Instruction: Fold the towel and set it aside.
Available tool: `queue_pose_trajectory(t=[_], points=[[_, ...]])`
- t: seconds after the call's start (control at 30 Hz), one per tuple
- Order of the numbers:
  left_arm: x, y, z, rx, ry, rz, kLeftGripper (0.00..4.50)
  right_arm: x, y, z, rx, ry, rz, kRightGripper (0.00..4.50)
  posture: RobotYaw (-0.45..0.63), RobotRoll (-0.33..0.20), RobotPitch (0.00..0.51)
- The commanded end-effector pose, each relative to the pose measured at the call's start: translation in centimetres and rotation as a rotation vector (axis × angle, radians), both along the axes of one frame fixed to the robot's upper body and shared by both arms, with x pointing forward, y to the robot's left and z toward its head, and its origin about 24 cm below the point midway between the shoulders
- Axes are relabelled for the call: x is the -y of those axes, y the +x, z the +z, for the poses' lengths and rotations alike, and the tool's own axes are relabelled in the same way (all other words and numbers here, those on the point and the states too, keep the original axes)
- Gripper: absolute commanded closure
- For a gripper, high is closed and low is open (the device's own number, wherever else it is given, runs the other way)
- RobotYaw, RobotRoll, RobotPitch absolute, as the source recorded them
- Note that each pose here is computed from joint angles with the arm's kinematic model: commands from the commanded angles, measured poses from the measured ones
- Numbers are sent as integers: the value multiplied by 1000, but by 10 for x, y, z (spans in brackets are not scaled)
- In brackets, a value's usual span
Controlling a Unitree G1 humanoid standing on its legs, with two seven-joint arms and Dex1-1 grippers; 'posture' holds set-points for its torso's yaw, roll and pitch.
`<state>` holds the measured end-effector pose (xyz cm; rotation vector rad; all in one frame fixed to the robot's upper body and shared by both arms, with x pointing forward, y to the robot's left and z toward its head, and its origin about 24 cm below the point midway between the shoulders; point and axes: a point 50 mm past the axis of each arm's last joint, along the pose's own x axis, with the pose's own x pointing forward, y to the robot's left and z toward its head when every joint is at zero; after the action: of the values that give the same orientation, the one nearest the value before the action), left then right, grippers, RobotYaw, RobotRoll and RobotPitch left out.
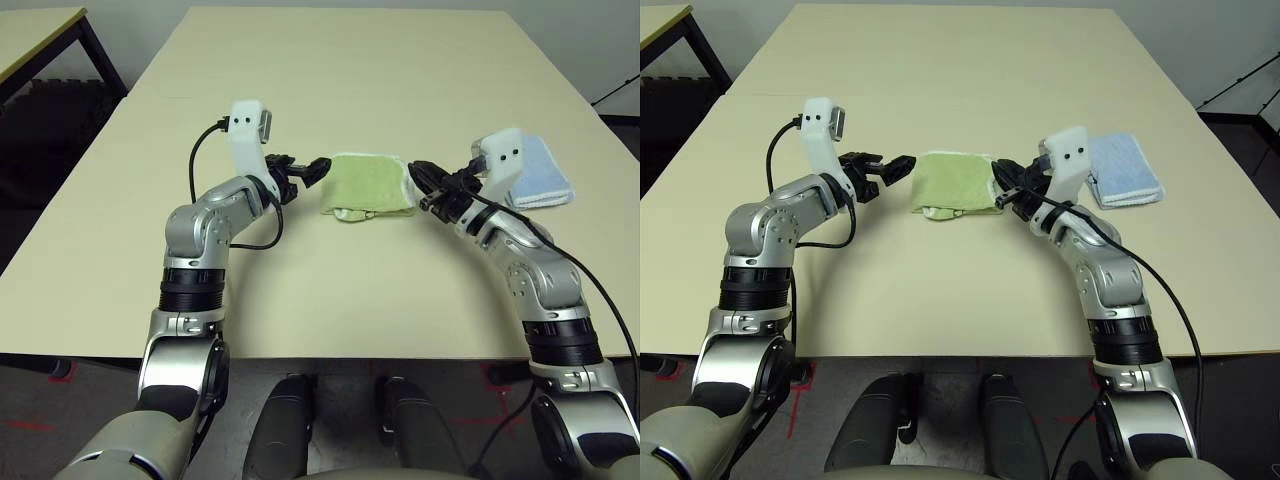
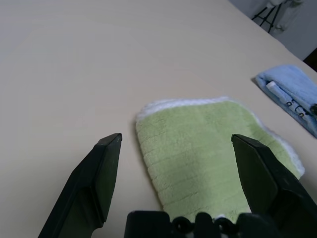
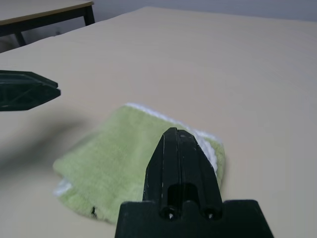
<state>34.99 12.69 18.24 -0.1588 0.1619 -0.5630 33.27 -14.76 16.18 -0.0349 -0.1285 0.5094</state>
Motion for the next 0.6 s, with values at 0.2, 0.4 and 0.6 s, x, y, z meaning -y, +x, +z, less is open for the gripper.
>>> queue_pose_trajectory(t=[0.2, 0.4, 0.6], points=[[25, -11, -8, 53, 53, -104, 179, -1, 1, -1, -2, -14, -20, 4498, 79, 0, 107], [33, -14, -16, 73, 79, -143, 2159, -1, 1, -7, -22, -24, -36, 4500, 66, 0, 109], [36, -11, -22, 80, 119, -139, 4467, -6, 5, -20, -72, -36, -57, 4500, 59, 0, 110]])
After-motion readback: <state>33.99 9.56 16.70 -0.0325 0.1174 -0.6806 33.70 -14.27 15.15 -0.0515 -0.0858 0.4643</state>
